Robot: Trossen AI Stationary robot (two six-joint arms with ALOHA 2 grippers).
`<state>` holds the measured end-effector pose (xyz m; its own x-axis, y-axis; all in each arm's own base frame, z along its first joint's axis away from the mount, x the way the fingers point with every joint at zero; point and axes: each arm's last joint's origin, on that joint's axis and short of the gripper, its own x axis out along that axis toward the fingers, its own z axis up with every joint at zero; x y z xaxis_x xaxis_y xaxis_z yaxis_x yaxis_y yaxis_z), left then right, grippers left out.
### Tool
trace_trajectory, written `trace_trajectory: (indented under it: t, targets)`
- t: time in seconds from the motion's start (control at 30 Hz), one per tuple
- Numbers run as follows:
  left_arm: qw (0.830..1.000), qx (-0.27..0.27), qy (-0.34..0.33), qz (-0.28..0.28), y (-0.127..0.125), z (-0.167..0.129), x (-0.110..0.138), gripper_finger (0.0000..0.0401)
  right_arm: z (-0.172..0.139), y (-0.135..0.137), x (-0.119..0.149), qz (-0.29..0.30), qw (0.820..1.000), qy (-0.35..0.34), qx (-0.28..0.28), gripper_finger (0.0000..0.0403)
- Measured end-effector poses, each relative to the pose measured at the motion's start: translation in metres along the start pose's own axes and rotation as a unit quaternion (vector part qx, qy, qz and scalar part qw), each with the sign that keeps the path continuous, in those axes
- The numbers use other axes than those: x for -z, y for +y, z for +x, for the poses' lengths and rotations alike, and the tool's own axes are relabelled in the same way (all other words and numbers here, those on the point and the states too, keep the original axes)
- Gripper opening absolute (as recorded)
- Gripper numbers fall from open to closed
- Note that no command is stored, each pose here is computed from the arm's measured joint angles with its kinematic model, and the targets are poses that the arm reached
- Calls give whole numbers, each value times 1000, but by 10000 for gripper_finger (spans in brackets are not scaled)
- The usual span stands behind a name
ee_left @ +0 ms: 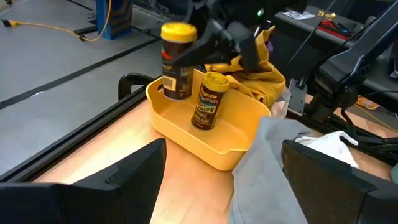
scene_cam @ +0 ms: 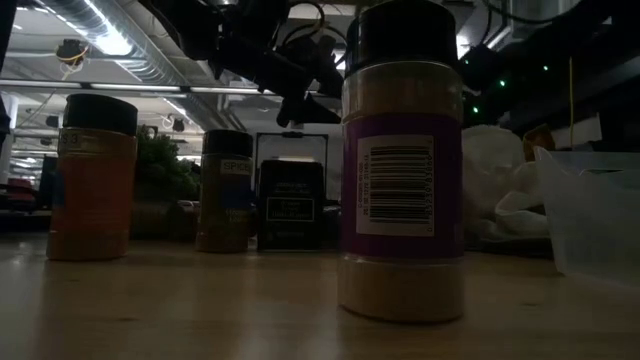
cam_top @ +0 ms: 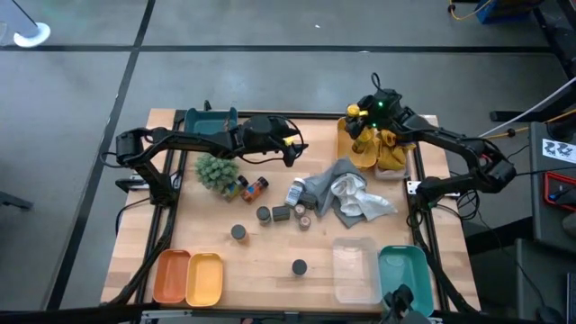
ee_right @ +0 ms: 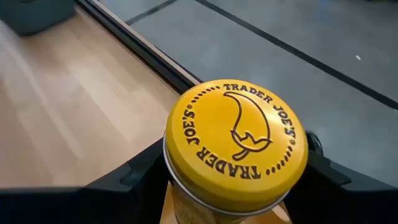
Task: Sort spices by type
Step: Put the yellow seasoning bottle into the top yellow bin
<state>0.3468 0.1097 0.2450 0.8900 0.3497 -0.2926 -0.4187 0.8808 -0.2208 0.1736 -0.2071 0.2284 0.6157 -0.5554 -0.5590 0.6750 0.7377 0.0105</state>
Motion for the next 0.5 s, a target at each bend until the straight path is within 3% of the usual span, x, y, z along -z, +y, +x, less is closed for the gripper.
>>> trace_trajectory:
  t: [0.5]
  targets:
    - [1000,0,0,0,0,0,0,301,8,-5,40,4,999,-9,31,248]
